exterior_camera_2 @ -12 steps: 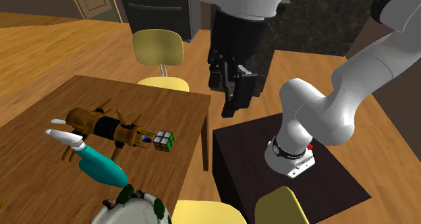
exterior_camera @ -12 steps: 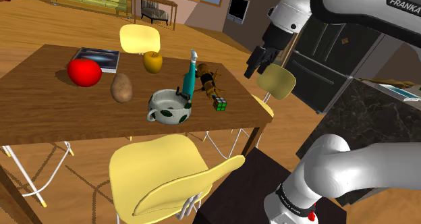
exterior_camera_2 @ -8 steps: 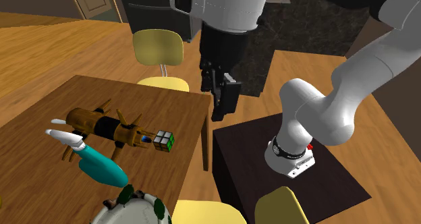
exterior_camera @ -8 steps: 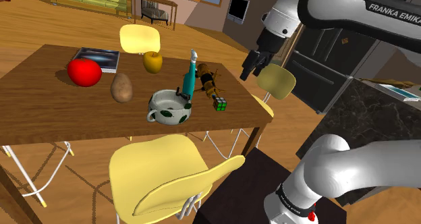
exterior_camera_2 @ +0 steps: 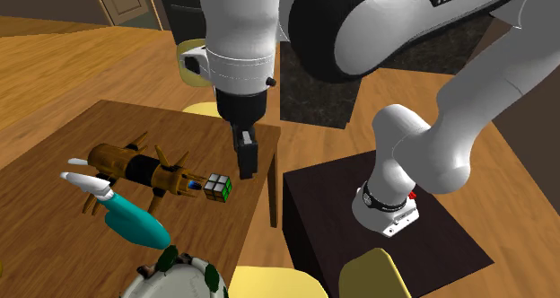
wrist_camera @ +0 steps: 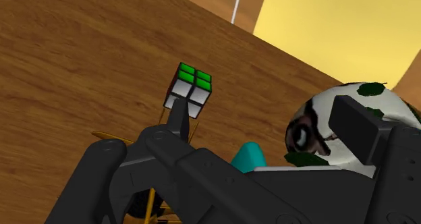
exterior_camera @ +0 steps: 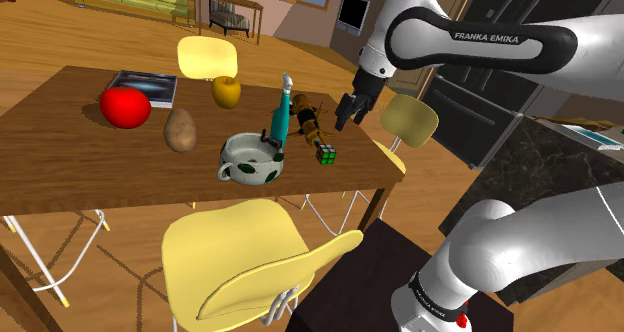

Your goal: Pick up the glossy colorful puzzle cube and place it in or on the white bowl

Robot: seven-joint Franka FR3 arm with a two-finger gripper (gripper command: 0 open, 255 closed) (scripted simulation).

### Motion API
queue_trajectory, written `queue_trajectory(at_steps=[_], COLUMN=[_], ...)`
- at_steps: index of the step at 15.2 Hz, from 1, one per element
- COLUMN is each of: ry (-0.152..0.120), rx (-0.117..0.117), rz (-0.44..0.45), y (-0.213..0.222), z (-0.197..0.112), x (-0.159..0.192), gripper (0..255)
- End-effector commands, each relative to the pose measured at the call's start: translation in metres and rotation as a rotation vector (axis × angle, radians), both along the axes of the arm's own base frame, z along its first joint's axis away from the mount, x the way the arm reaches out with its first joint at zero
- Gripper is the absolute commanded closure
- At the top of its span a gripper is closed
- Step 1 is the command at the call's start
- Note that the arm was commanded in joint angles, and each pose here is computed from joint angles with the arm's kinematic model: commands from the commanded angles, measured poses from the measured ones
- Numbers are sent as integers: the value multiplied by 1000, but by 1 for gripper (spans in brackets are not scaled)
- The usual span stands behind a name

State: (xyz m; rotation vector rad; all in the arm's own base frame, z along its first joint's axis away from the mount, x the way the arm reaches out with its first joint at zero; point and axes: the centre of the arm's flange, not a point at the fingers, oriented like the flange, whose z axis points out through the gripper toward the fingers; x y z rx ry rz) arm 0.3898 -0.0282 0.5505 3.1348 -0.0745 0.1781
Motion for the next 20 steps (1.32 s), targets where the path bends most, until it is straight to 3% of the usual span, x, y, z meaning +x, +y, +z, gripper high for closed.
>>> queue_trajectory(at_steps=[1, 11, 20], ry=[12, 74, 77], rx=[-1, -4, -4], rz=[-3, -20, -21], y=[-10, -66, -68], z=[-17, -114, -158], x=[15, 94, 99], gripper=[0, 0, 0])
